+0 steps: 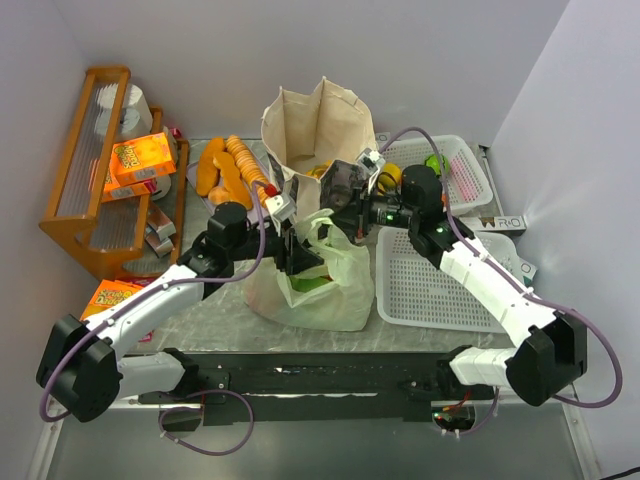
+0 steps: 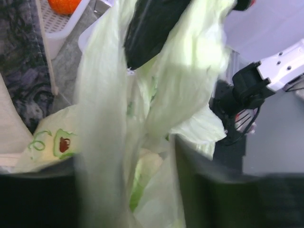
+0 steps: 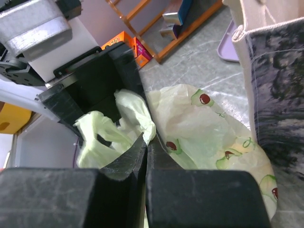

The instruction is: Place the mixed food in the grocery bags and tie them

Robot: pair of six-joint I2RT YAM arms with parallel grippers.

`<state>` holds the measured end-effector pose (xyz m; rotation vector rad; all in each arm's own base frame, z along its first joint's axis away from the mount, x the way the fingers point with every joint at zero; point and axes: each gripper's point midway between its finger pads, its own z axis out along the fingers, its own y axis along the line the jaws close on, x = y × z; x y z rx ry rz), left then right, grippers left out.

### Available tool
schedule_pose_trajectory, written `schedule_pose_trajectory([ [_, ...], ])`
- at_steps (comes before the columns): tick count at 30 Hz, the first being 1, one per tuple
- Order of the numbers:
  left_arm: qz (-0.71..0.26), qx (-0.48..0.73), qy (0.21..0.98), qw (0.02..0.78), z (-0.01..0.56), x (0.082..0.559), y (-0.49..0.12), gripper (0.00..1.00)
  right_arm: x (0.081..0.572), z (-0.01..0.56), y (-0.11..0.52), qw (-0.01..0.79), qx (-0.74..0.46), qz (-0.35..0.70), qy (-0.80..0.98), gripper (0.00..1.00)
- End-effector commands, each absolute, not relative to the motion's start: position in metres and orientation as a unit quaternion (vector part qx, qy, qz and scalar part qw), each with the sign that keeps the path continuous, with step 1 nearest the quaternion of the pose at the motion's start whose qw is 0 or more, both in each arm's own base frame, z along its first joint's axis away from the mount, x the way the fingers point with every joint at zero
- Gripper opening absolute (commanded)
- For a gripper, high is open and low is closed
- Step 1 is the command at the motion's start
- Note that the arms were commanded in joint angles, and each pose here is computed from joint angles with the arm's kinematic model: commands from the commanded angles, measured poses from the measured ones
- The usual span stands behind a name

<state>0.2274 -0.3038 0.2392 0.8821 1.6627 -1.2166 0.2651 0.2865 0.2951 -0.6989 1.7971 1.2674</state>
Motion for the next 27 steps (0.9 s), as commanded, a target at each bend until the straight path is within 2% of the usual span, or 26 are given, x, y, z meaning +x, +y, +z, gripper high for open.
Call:
schedule_pose_trajectory([
  [1,-0.469,0.349,0.657,0.475,0.271,0.236,-0.301,0.71,0.267,0.322,0.280,0.454,-0.281,0.491,0.689,0.00],
  [2,-0.456,0.342,0.665,0.483,0.274,0.237,-0.296,0.85,0.268,0.324,0.279,0.460,-0.283,0.487,0.687,0.00],
  [5,-0.427,0.341,0.665,0.509,0.289,0.238,-0.288,0.98,0.268,0.323,0.278,0.457,-0.282,0.482,0.692,0.00],
  [10,-0.358,0.326,0.674,0.558,0.316,0.241,-0.272,0.99,0.271,0.320,0.279,0.456,-0.280,0.478,0.697,0.00],
  [14,-0.358,0.326,0.653,0.583,0.346,0.228,-0.276,0.99,0.272,0.320,0.278,0.458,-0.278,0.476,0.698,0.00],
  [18,-0.354,0.328,0.659,0.577,0.351,0.232,-0.287,0.93,0.272,0.322,0.277,0.460,-0.278,0.476,0.696,0.00],
  [25,-0.341,0.322,0.677,0.568,0.339,0.245,-0.295,0.72,0.270,0.323,0.276,0.462,-0.277,0.474,0.697,0.00],
  [27,-0.343,0.322,0.676,0.567,0.338,0.245,-0.296,0.69,0.270,0.323,0.275,0.463,-0.277,0.472,0.697,0.00],
])
